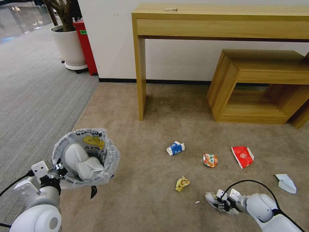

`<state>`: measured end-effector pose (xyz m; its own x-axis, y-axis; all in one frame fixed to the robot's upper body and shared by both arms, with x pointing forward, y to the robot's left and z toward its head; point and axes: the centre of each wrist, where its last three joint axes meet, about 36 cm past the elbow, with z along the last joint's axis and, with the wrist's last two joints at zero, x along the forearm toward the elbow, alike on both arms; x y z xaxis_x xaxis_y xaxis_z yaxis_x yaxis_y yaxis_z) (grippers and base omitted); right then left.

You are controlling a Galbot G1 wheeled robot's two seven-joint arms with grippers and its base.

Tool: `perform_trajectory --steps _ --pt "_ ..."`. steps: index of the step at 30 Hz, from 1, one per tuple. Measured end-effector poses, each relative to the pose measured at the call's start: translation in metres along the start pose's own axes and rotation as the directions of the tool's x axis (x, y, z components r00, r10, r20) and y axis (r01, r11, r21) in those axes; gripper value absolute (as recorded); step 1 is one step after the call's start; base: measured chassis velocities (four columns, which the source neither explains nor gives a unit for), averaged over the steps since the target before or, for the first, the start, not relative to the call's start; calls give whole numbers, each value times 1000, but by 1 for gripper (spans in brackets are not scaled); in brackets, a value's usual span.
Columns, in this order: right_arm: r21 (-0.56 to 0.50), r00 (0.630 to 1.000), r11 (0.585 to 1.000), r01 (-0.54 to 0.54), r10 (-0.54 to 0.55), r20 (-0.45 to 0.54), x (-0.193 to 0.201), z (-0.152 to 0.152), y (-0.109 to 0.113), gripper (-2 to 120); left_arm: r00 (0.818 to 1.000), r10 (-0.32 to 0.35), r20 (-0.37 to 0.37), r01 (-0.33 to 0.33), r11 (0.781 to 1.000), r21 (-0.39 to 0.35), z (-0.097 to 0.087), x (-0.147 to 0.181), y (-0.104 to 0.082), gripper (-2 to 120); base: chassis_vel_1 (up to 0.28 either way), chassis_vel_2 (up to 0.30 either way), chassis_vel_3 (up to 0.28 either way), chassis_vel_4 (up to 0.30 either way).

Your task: Pick up the trash bin and place the garbage on the floor into it.

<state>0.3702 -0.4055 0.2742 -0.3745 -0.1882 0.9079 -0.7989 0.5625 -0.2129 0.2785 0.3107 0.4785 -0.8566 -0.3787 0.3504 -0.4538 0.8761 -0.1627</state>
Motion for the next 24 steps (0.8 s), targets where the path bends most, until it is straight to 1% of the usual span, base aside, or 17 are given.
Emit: perform_trajectory --steps 2,3,4,7,8,11,12,13,17,18,19,20,21,22,23,24 --pt "2 1000 1000 -5 5 6 0 1 0 35 1000 1 1 -1 1000 0 0 1 0 1 0 0 0 0" --pt "4 1000 1000 -8 8 11 0 2 1 32 1000 1 2 -1 1000 0 0 1 0 1 0 0 0 0" --pt "4 1000 1000 -8 8 11 0 2 1 32 1000 1 2 -1 1000 0 0 1 0 1 0 0 0 0" --pt "2 999 1000 -16 16 29 0 3 2 17 1000 3 4 -3 1000 0 -1 1 0 1 0 0 0 0" --pt "2 999 1000 -16 16 29 0 3 2 17 1000 3 4 -3 1000 0 -1 1 0 1 0 0 0 0" --pt "4 999 1000 -14 14 46 0 6 2 3 1000 4 6 -4 1000 -3 -2 2 0 1 0 0 0 0" --pt "4 999 1000 -14 14 46 0 6 2 3 1000 4 6 -4 1000 -3 -2 2 0 1 0 0 0 0" --pt "5 999 1000 -14 14 46 0 7 2 0 1000 5 6 -5 1000 -4 -2 2 0 1 0 0 0 0" --pt "8 998 1000 -20 20 58 1 10 1 0 1000 6 7 -6 1000 -10 -3 2 1 1 0 0 0 0" --pt "7 996 1000 -24 23 89 2 9 1 0 1000 7 7 -7 1000 -12 -3 1 1 1 0 0 0 0" --pt "7 988 1000 -23 22 153 3 8 -1 0 1000 8 7 -8 1000 -14 -3 1 1 1 0 0 0 0" --pt "7 988 1000 -23 22 153 3 8 -1 0 1000 8 7 -8 1000 -14 -3 1 1 1 0 0 0 0" --pt "27 967 999 -21 14 254 4 5 -4 0 1000 8 6 -8 1000 -17 -3 0 2 1 0 0 0 0" --pt "56 926 998 -13 -10 379 5 0 -9 0 1000 9 3 -9 1000 -19 -2 0 2 1 0 0 0 0" --pt "72 881 997 0 -33 471 7 -5 -13 0 1000 11 0 -11 1000 -20 -1 -1 1 1 0 0 0 0" --pt "72 881 997 0 -33 471 7 -5 -13 0 1000 11 0 -11 1000 -20 -1 -1 1 1 0 0 0 0"
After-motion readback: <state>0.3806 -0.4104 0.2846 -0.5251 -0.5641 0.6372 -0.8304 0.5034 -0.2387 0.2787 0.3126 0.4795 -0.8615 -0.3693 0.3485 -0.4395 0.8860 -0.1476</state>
